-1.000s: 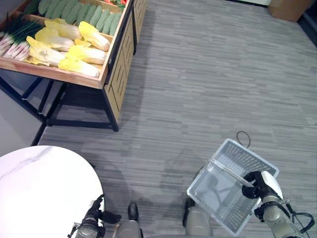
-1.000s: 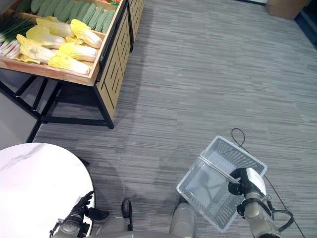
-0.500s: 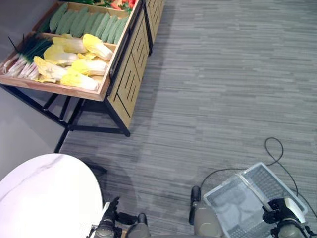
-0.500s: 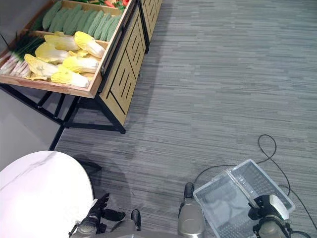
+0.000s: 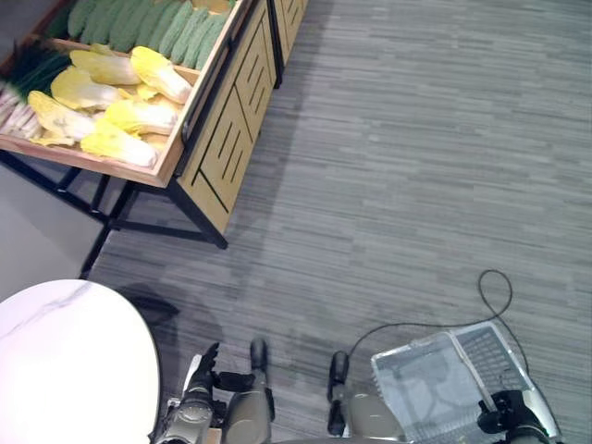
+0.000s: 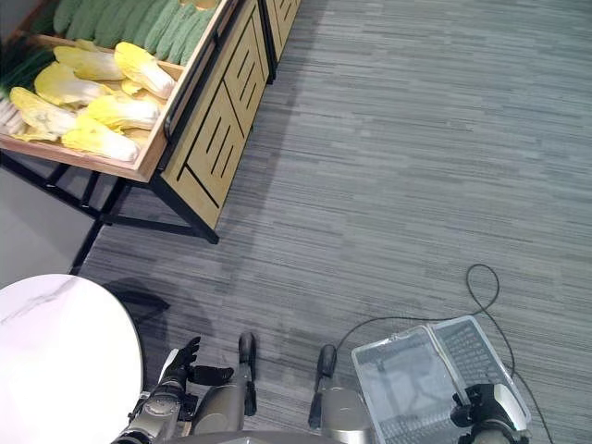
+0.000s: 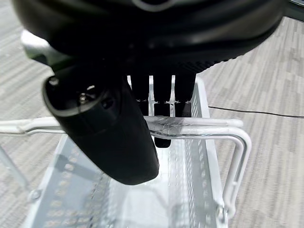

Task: Get the vegetables into the basket

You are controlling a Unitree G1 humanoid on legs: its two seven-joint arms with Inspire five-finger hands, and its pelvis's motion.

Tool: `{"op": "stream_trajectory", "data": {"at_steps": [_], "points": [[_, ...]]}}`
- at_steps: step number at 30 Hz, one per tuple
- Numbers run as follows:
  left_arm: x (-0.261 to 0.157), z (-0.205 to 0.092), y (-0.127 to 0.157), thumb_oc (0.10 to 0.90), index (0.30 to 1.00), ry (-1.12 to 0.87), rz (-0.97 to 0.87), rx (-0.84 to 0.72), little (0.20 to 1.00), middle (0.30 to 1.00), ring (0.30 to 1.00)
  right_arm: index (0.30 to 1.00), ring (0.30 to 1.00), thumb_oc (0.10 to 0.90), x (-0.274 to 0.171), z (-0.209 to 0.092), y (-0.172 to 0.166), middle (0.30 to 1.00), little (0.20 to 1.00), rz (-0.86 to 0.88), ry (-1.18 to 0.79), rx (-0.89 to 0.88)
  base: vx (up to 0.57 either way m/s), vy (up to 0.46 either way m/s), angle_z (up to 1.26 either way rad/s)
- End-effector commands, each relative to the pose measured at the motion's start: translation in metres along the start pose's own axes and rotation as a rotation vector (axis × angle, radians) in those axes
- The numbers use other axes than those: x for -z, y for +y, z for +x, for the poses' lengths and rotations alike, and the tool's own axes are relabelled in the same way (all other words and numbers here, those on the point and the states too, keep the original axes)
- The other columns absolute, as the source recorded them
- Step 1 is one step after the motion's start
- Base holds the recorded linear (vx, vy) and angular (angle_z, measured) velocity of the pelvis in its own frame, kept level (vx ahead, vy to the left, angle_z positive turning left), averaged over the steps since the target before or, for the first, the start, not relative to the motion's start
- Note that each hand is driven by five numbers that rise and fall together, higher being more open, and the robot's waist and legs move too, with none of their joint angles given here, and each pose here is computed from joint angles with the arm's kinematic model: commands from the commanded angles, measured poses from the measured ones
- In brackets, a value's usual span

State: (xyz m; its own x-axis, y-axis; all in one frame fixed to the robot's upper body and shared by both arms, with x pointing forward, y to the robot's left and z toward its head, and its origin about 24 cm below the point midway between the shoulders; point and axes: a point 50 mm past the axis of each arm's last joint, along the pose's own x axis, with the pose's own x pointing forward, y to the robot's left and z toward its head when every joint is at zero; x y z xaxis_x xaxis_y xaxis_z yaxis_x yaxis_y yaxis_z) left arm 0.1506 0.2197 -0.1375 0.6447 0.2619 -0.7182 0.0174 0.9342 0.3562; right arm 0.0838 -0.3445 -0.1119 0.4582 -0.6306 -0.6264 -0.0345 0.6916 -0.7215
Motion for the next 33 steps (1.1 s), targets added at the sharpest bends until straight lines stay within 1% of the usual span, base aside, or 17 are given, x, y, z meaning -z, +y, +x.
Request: {"op": "stream_trajectory", "data": {"at_steps": [1, 2, 6, 7, 13, 19, 24, 29, 33], "points": [[0.023, -0.006, 0.029, 0.9, 1.0, 0.052, 0.085, -0.082, 1.0, 1.0, 1.0, 0.3, 0.3, 0.4, -0.001, 0.005, -0.043, 0.3, 0.3, 0.005, -0.053, 0.16, 0.4, 0.181, -0.68], [0.029, -0.008, 0.028, 0.9, 1.0, 0.068, 0.095, -0.075, 1.0, 1.0, 1.0, 0.3, 0.3, 0.4, 0.001, 0.004, -0.038, 0.3, 0.3, 0.0, -0.05, 0.143, 0.39, 0.216, -0.88], [0.025, -0.007, 0.032, 0.9, 1.0, 0.042, 0.14, -0.062, 1.0, 1.0, 1.0, 0.3, 0.3, 0.4, -0.003, 0.004, -0.026, 0.3, 0.3, -0.003, -0.052, 0.104, 0.32, 0.294, -0.53], [0.022, -0.006, 0.036, 0.9, 1.0, 0.036, 0.142, -0.075, 1.0, 1.0, 1.0, 0.3, 0.3, 0.4, -0.011, 0.004, -0.02, 0.3, 0.3, -0.003, -0.073, 0.089, 0.16, 0.195, -0.53], [0.015, -0.003, 0.046, 0.9, 1.0, 0.029, 0.118, -0.116, 1.0, 1.0, 1.0, 0.3, 0.3, 0.4, -0.028, 0.006, -0.007, 0.3, 0.3, -0.004, -0.101, 0.05, 0.14, 0.179, -0.23], [0.012, -0.001, 0.04, 0.9, 1.0, 0.022, 0.119, -0.096, 1.0, 1.0, 1.0, 0.3, 0.3, 0.4, -0.038, 0.008, -0.01, 0.3, 0.3, 0.002, -0.119, 0.057, 0.18, 0.087, -0.1], [0.014, 0.0, 0.034, 0.9, 1.0, 0.048, 0.118, -0.086, 1.0, 1.0, 1.0, 0.3, 0.3, 0.4, -0.041, 0.008, -0.008, 0.3, 0.3, 0.007, -0.136, 0.059, 0.38, -0.126, 0.31], [0.029, -0.006, 0.021, 0.9, 1.0, 0.102, 0.08, -0.065, 1.0, 1.0, 1.0, 0.3, 0.3, 0.4, -0.015, 0.004, -0.005, 0.3, 0.3, -0.014, -0.042, 0.033, 0.5, -0.268, 0.51], [0.024, -0.005, 0.015, 0.9, 1.0, 0.085, 0.052, -0.058, 1.0, 1.0, 1.0, 0.3, 0.3, 0.4, -0.01, 0.005, -0.013, 0.3, 0.3, -0.014, -0.034, 0.054, 0.3, -0.312, 0.24]]}}
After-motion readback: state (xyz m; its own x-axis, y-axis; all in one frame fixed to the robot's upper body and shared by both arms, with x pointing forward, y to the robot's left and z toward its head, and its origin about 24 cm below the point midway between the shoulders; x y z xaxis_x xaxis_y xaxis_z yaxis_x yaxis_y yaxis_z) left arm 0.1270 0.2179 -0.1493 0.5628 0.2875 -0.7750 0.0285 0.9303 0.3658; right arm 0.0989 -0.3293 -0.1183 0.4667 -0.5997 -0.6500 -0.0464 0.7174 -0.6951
